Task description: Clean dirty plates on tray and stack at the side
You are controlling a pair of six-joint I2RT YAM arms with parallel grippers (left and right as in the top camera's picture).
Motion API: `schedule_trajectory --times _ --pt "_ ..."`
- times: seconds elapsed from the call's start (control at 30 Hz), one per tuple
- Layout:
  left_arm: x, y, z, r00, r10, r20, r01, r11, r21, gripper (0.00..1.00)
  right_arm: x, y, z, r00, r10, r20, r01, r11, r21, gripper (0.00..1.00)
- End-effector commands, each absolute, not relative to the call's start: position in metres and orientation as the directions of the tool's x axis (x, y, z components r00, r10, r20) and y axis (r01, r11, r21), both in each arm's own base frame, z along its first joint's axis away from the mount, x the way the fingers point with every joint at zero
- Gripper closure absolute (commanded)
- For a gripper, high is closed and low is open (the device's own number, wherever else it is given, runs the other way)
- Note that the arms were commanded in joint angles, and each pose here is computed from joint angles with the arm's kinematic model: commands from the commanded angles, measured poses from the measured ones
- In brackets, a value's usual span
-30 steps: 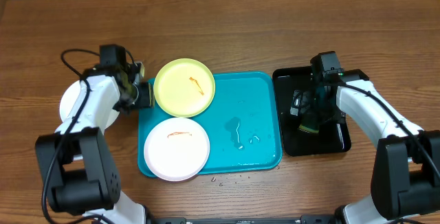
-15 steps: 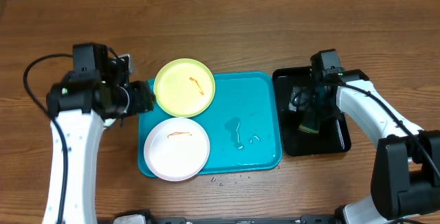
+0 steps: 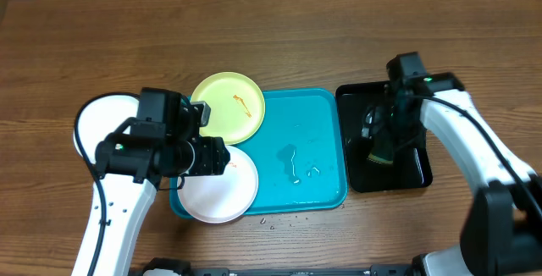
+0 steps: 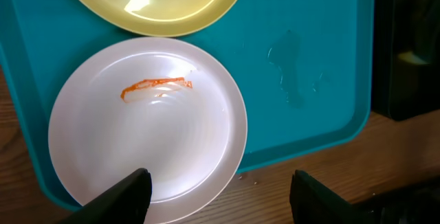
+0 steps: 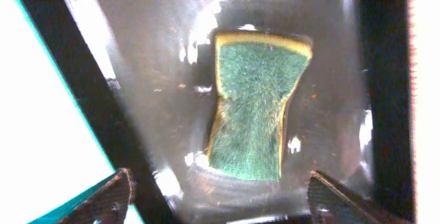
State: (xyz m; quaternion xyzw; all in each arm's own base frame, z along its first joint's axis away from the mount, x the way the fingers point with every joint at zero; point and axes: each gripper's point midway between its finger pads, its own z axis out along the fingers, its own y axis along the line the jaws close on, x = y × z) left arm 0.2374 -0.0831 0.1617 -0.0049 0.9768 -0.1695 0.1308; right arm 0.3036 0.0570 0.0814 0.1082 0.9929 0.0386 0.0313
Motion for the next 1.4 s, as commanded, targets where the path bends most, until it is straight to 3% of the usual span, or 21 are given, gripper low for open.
schedule_trajectory --times 0.0,0.13,0.17,0.2,0.47,1.37 --pt "0.237 -0.083 0.151 -0.966 -0.114 -0.233 -0.032 0.945 -0.326 0.32 0.290 0.060 0.118 -0.958 0.269 -0.097 0.258 0.959 0.118 0.38" --pt "0.240 -0.084 0.147 -0.960 -0.129 -0.250 -0.053 0.956 -0.288 0.32 0.267 0.062 0.096 -0.964 0.265 -0.040 0.260 0.961 0.093 0.76" --pt "0.240 -0.085 0.146 -0.959 -0.126 -0.253 -0.055 0.961 -0.271 0.32 0.262 0.064 0.087 -0.962 0.272 -0.027 0.269 0.959 0.089 0.90" --pt "0.240 -0.086 0.145 -0.959 -0.122 -0.256 -0.054 0.965 -0.257 0.32 0.259 0.066 0.078 -0.960 0.279 -0.021 0.276 0.957 0.087 0.96" --pt "0.235 -0.091 0.141 -0.961 -0.089 -0.261 -0.035 0.978 -0.204 0.30 0.230 0.101 0.029 -0.968 0.251 -0.012 0.249 0.965 0.086 0.96" --pt "0.238 -0.086 0.141 -0.956 -0.093 -0.278 -0.043 0.983 -0.179 0.23 0.198 0.120 0.025 -0.983 0.171 0.065 0.176 0.982 0.067 0.96"
